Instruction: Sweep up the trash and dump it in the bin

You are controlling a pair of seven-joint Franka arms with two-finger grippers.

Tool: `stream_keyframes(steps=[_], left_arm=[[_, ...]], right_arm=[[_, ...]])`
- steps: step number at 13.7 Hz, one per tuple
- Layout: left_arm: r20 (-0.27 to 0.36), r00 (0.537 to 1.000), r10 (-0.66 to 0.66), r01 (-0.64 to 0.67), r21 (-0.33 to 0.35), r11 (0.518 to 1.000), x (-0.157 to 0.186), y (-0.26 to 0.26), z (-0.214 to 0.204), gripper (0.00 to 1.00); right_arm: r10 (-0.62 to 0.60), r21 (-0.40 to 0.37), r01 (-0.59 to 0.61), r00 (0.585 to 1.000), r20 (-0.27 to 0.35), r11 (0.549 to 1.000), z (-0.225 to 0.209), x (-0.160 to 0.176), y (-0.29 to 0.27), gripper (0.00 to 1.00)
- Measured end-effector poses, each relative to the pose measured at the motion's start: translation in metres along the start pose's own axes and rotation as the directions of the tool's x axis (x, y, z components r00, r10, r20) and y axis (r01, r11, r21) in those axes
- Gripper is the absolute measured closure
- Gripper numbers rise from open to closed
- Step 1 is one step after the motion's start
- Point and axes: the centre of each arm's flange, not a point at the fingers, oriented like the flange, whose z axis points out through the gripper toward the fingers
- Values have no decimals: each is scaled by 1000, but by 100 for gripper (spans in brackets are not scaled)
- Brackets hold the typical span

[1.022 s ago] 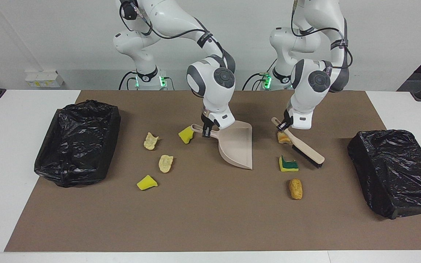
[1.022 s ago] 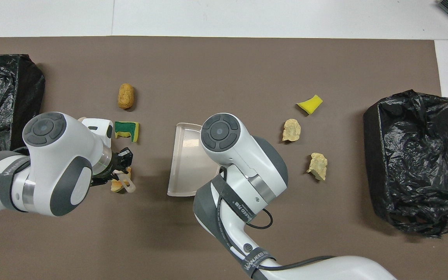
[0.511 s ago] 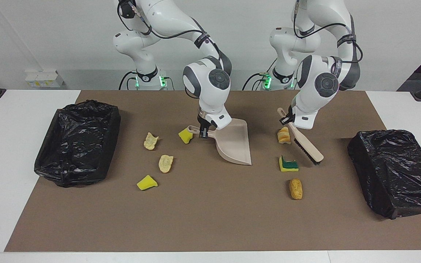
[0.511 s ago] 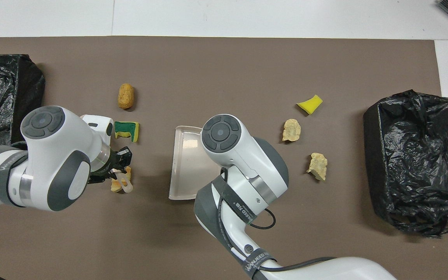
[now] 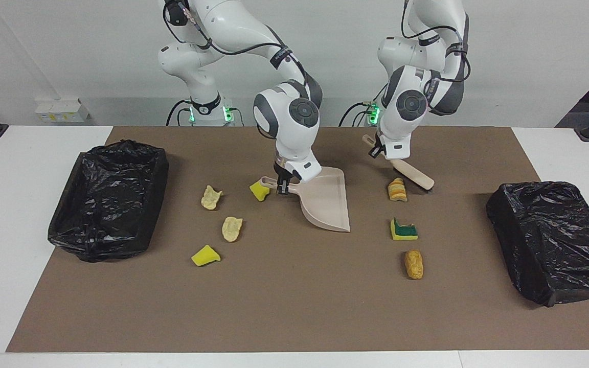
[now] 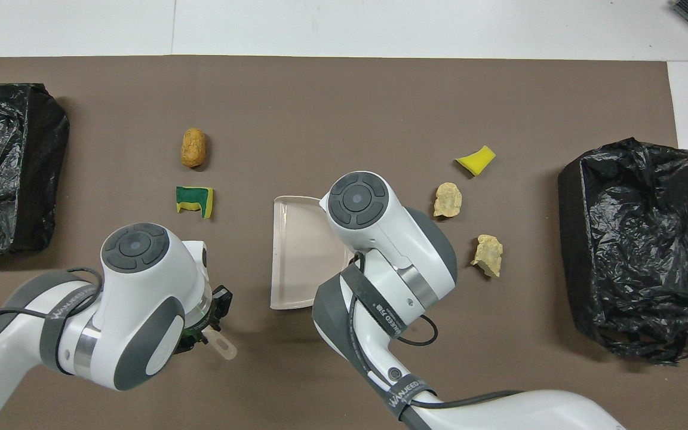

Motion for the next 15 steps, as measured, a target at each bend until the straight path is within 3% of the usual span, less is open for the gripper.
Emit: stream_keyframes(steps=[4, 8, 12, 15], left_arm=[[-47, 998, 37, -42, -93, 995, 20, 43, 13, 73], [-85, 989, 121, -133, -162, 978, 61, 78, -26, 73], [-107, 957, 270, -282, -125, 951, 60, 97, -59, 73], [-217, 866, 451, -468, -33, 883, 68, 97, -78, 73]], right_arm=[[0, 0, 0, 1000, 0, 1000, 0, 0, 0, 69], [0, 0, 0, 1000, 0, 1000, 0, 0, 0, 69], [1, 0, -1, 1000, 0, 1000, 0, 0, 0, 69], [2, 0, -2, 1000, 0, 1000, 0, 0, 0, 69]])
